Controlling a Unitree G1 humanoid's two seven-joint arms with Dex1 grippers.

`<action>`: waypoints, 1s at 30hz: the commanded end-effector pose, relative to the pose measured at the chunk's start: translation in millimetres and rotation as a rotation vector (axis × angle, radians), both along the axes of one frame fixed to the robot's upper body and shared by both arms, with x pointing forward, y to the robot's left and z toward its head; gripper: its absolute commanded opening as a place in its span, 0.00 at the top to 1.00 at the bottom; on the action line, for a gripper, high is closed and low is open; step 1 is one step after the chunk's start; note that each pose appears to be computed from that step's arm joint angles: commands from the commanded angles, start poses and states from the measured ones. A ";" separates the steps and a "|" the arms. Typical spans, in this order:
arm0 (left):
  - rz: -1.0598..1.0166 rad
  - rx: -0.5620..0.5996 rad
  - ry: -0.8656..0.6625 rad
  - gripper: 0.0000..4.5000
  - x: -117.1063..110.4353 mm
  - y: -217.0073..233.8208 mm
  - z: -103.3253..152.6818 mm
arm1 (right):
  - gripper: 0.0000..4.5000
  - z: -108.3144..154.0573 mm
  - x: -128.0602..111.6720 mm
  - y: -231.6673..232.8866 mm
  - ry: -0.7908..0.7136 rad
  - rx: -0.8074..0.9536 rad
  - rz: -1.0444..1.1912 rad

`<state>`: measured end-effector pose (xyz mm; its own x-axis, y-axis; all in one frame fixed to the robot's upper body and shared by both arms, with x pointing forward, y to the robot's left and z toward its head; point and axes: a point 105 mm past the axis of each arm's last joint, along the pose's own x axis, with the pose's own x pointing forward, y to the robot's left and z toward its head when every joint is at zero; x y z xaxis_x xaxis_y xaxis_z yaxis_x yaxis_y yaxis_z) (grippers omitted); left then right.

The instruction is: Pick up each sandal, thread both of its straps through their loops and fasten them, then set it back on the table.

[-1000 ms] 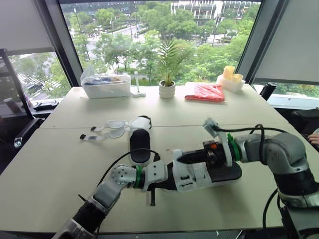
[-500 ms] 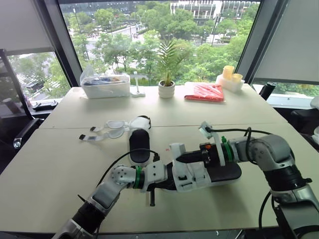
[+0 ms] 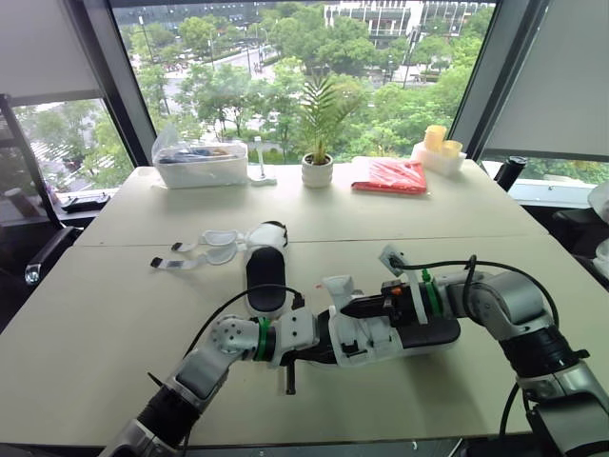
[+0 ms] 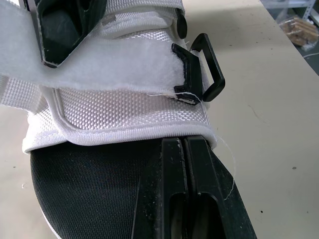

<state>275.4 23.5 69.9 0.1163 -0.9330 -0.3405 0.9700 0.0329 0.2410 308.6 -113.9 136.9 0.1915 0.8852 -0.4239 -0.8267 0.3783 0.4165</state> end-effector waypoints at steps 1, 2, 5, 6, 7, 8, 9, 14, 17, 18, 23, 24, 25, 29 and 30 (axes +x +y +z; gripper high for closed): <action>-0.003 0.141 0.109 1.00 -13.2 9.9 -40.7 | 0.59 9.8 -5.4 3.9 0.003 0.014 0.025; -0.002 0.141 0.108 1.00 -13.0 10.0 -40.6 | 0.49 9.3 -7.0 5.1 0.010 0.014 0.031; 0.001 0.140 0.107 1.00 -12.2 10.4 -40.3 | 0.49 8.1 -11.2 7.8 0.026 0.020 0.045; 0.002 0.140 0.107 1.00 -12.1 10.4 -40.2 | 0.49 7.9 -11.8 8.5 0.027 0.022 0.045; 0.002 0.140 0.107 1.00 -12.0 10.4 -40.1 | 0.49 8.0 -12.1 9.2 0.029 0.026 0.044; 0.004 0.140 0.107 1.00 -11.9 10.5 -40.1 | 0.49 8.4 -12.5 10.4 0.033 0.033 0.044; 0.005 0.140 0.107 1.00 -11.6 10.6 -40.1 | 0.49 9.3 -13.5 12.3 0.037 0.041 0.047; 0.009 0.140 0.107 1.00 -10.4 11.2 -39.9 | 0.49 9.2 -22.1 20.3 0.044 0.056 0.075; 0.011 0.140 0.108 1.00 -9.9 11.3 -39.8 | 0.49 8.1 -25.1 22.5 0.048 0.058 0.082; 0.011 0.139 0.108 1.00 -9.8 11.2 -39.8 | 0.49 8.2 -25.0 22.7 0.047 0.060 0.081; 0.010 0.139 0.107 1.00 -9.3 10.8 -39.6 | 0.93 10.1 -22.9 21.3 0.041 0.065 0.071; 0.010 0.138 0.107 1.00 -9.3 10.7 -39.5 | 0.99 11.1 -22.7 20.9 0.039 0.067 0.071; 0.009 0.138 0.107 1.00 -9.3 10.6 -39.5 | 0.99 11.7 -22.6 20.8 0.038 0.067 0.071; 0.009 0.136 0.108 1.00 -9.5 10.0 -39.5 | 0.99 16.6 -23.7 19.6 0.054 0.064 0.083; 0.009 0.136 0.108 1.00 -9.4 9.9 -39.5 | 0.99 18.4 -23.8 19.0 0.061 0.061 0.087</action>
